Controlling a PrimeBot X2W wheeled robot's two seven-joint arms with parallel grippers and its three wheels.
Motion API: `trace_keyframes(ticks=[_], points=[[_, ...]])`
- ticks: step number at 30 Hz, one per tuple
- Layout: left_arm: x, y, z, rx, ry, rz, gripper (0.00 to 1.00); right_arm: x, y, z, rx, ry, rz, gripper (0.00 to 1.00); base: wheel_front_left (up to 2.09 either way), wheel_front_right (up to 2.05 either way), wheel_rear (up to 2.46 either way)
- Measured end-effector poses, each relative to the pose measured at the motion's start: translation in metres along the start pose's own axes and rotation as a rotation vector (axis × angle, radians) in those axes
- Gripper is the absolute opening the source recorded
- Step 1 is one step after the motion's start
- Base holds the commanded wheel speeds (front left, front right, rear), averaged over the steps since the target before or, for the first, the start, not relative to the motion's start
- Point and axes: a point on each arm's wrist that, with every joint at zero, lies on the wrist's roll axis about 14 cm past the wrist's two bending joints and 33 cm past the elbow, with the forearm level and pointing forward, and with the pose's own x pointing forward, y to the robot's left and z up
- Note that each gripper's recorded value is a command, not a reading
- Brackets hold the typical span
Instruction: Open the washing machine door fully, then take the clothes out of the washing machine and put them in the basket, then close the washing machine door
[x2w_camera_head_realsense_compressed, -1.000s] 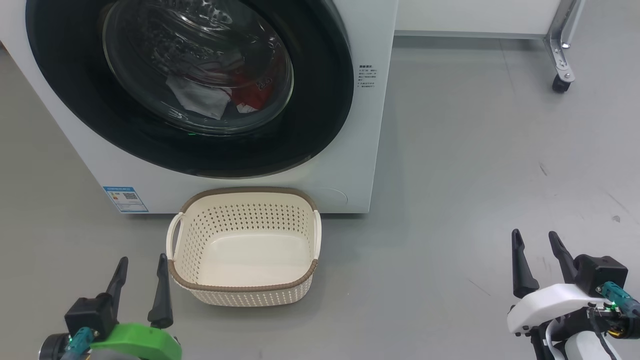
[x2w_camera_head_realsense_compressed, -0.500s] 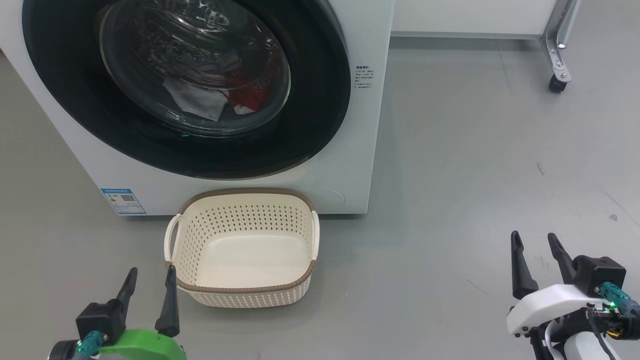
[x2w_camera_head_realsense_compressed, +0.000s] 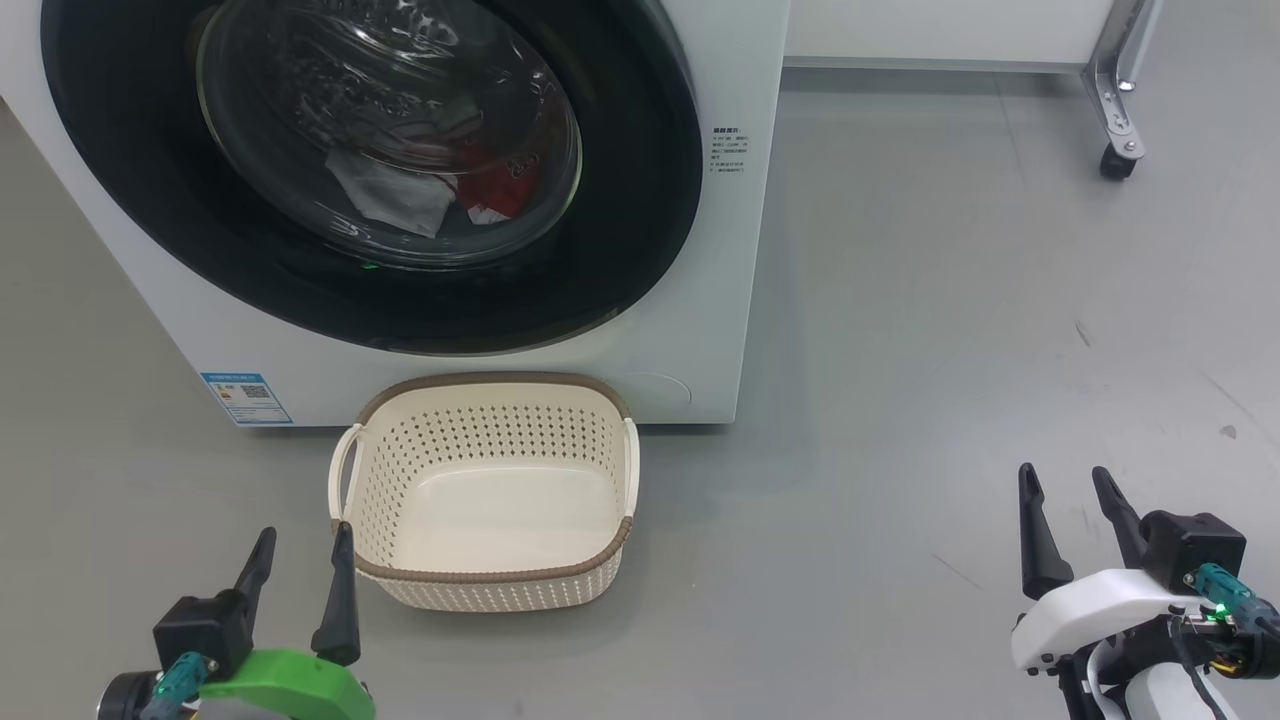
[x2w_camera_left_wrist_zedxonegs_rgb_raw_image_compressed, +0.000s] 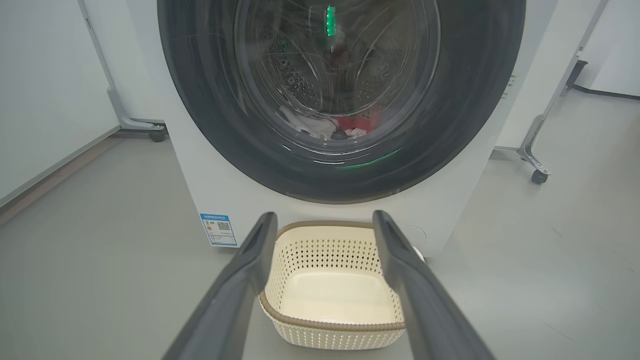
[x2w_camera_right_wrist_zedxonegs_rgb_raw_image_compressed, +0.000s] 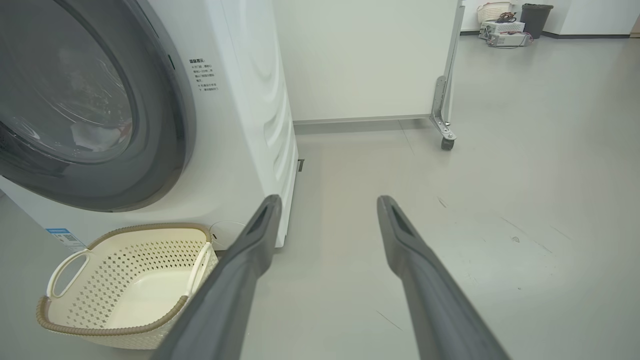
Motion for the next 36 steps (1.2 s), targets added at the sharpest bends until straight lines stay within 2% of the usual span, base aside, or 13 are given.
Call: trace_keyframes(ticks=[24,25,26,27,28,29,36], points=[[0.001,0.002,-0.004,0.0,0.012,0.007,1.0,0.003,0.003,-0.001,-0.011,-0.004,0.009,1.0,0.0,0.0,0.0],[0.001,0.002,-0.004,0.0,0.013,0.007,1.0,0.003,0.003,-0.002,-0.012,-0.002,0.008,0.73,0.0,0.0,0.0],[0.001,0.002,-0.004,0.0,0.014,0.008,1.0,0.003,0.003,-0.003,-0.012,0.0,0.007,0.73,0.0,0.0,0.0],[0.001,0.002,-0.005,0.0,0.015,0.008,1.0,0.003,0.003,-0.003,-0.012,0.001,0.007,0.45,0.0,0.0,0.0],[0.001,0.002,-0.005,0.0,0.017,0.009,1.0,0.004,0.003,-0.003,-0.01,0.001,0.007,0.09,0.0,0.0,0.0],[0.001,0.003,-0.005,0.0,0.018,0.009,1.0,0.004,0.003,-0.003,-0.008,-0.002,0.005,0.0,0.0,0.0,0.0],[0.008,0.003,-0.005,0.001,0.019,0.01,1.0,0.016,0.002,0.007,0.111,-0.041,-0.035,0.0,0.0,0.0,0.0]])
